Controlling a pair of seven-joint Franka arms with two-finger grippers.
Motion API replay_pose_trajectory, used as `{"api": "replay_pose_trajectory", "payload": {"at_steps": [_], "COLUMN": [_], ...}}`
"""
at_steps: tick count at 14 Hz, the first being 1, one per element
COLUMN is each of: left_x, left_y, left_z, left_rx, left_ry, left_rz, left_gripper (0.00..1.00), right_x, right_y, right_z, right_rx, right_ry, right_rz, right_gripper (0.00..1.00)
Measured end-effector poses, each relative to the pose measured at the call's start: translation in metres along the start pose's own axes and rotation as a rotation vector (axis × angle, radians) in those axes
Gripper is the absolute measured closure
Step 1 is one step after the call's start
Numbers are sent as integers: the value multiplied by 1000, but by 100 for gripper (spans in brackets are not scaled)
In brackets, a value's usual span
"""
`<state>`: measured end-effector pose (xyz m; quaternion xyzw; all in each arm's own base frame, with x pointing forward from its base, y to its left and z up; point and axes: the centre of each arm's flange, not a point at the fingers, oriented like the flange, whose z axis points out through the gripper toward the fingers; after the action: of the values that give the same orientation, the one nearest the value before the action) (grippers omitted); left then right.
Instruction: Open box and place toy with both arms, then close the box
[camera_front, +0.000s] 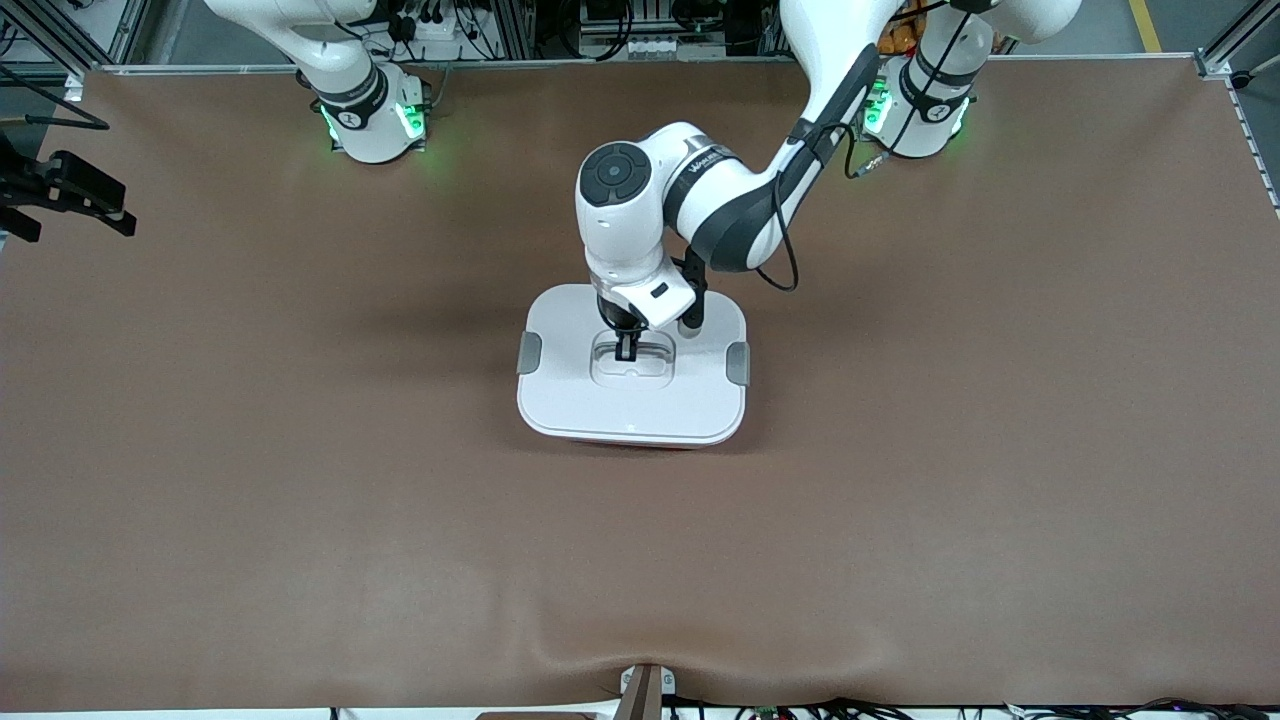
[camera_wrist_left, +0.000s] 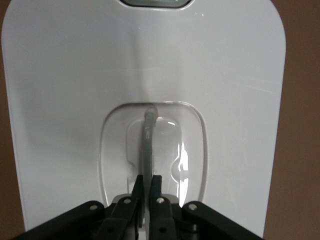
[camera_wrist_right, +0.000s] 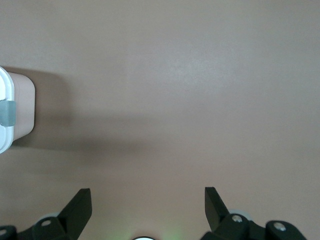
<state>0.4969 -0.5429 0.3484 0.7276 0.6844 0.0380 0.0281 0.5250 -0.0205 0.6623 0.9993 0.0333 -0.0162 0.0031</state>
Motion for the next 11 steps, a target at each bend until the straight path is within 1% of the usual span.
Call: {"api": "replay_pose_trajectory", "payload": {"at_steps": [8, 9, 11], "left_x": [0, 1, 2], "left_y": [0, -1, -3], "left_z": [1, 4, 16], "left_rx": [2, 9, 26], "left_ry": [1, 7, 21], "left_rz": [-2, -2, -2], "left_gripper": [93, 89, 70], "right_x": [0, 0, 0], "right_y": [3, 3, 3], "right_z": [0, 0, 0], "right_rx": [0, 0, 0], "right_ry": [0, 0, 0], "right_rz": [5, 6, 6], "right_gripper": [0, 0, 0]}}
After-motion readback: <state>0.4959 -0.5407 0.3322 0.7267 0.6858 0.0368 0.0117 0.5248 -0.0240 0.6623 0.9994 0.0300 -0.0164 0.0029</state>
